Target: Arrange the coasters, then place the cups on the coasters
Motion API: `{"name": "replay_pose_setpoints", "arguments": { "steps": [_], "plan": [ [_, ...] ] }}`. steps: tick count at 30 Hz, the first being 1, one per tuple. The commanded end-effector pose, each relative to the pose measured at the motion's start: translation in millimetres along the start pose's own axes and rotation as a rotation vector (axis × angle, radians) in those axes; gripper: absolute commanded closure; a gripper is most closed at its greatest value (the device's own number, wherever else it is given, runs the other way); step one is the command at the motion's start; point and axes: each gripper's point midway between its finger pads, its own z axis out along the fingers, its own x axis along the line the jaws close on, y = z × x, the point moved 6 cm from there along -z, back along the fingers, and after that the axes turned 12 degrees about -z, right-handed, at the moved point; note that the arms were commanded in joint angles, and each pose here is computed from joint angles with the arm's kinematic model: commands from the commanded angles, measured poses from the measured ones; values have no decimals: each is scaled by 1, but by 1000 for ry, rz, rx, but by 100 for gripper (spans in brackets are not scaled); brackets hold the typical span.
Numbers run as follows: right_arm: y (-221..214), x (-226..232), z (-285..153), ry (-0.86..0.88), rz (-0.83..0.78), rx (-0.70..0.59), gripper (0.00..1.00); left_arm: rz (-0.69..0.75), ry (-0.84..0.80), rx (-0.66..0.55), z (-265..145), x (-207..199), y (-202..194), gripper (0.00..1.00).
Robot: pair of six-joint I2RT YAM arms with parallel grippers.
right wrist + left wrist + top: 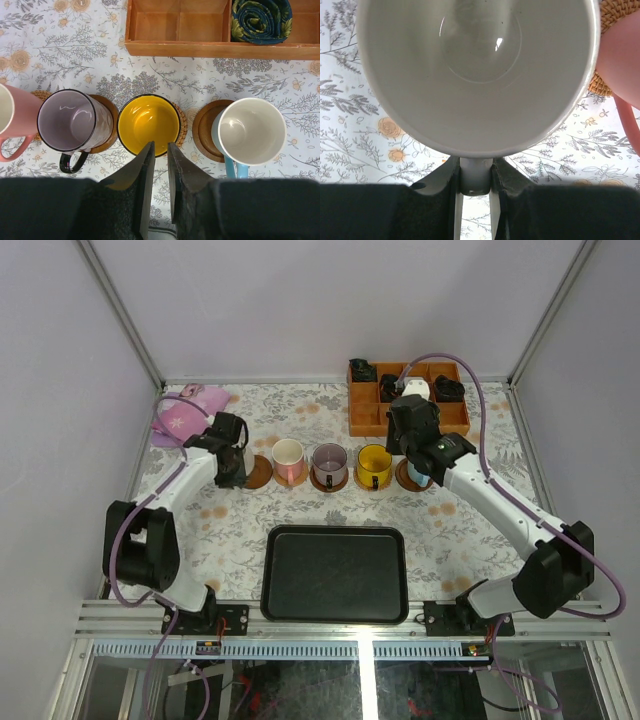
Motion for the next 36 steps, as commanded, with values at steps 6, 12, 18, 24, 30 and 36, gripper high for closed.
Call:
{"name": "replay_pose_setpoints", "arguments": {
  "steps": [6, 12, 18, 24, 30, 36],
  "plan": [
    [24, 2, 3, -23, 12, -60, 77, 44, -113, -73, 24, -21, 28, 100],
    [24, 2, 6, -32, 8, -58, 77, 50, -114, -57, 30, -24, 30, 100],
    [22, 2, 8, -33, 3, -53, 77, 51, -113, -55, 35, -26, 31, 100],
    [22, 3, 12, -34, -4, -48, 77, 49, -116, -59, 39, -28, 33, 100],
    [21, 4, 14, -34, -6, -43, 77, 52, -120, -57, 43, -30, 35, 100],
    [20, 5, 17, -34, -10, -37, 77, 51, -123, -59, 47, -33, 39, 100]
  ]
}}
